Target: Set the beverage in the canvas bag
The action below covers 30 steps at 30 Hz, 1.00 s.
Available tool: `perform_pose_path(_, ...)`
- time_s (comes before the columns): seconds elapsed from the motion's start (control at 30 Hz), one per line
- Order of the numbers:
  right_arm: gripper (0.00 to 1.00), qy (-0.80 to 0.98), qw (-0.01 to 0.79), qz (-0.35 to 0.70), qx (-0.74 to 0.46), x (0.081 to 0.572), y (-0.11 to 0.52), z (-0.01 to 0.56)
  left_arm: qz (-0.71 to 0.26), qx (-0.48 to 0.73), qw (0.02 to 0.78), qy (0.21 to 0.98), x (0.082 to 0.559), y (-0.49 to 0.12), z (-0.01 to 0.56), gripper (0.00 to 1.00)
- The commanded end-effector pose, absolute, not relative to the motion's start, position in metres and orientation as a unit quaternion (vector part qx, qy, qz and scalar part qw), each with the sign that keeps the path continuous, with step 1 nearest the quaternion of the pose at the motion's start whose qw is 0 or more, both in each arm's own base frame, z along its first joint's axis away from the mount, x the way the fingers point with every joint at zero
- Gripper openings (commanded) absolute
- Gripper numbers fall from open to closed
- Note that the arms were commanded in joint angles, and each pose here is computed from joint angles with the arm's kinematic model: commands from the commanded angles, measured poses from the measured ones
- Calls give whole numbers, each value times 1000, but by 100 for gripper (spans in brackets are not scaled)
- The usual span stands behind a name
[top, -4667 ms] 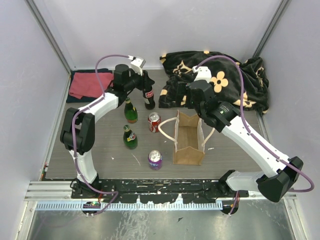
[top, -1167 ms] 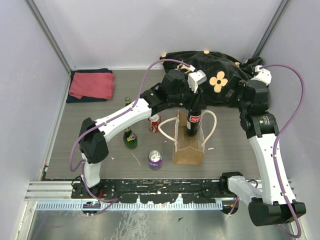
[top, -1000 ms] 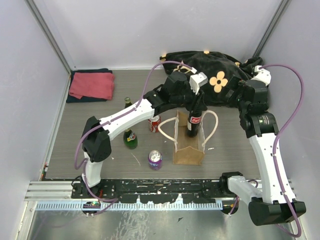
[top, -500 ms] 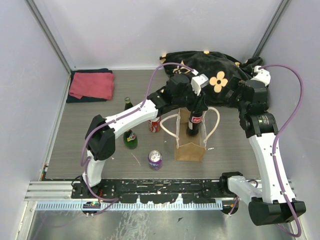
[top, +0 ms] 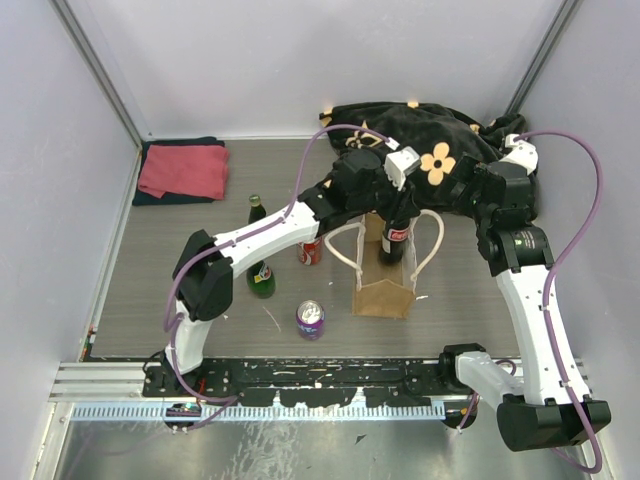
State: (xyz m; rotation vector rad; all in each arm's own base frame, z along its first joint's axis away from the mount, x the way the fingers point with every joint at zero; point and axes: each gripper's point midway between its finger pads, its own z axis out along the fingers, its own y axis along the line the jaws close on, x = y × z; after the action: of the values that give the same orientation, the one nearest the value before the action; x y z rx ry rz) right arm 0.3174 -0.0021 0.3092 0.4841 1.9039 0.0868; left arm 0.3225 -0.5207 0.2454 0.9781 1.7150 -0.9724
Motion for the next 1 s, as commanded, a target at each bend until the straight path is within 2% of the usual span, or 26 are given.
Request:
perform_pose_path(0.0,100,786,581,48,206,320,-2,327,-412,388,541,622,329,-537,296,0)
perform_pose_path(0.57,100,791,575,46,207,318,-2,317,-376,394,543,639,335,-535,243,0)
perform_pose_path(0.97,100,793,570,47,209,318,-2,312,-397,365,565,624,338,-537,284,0)
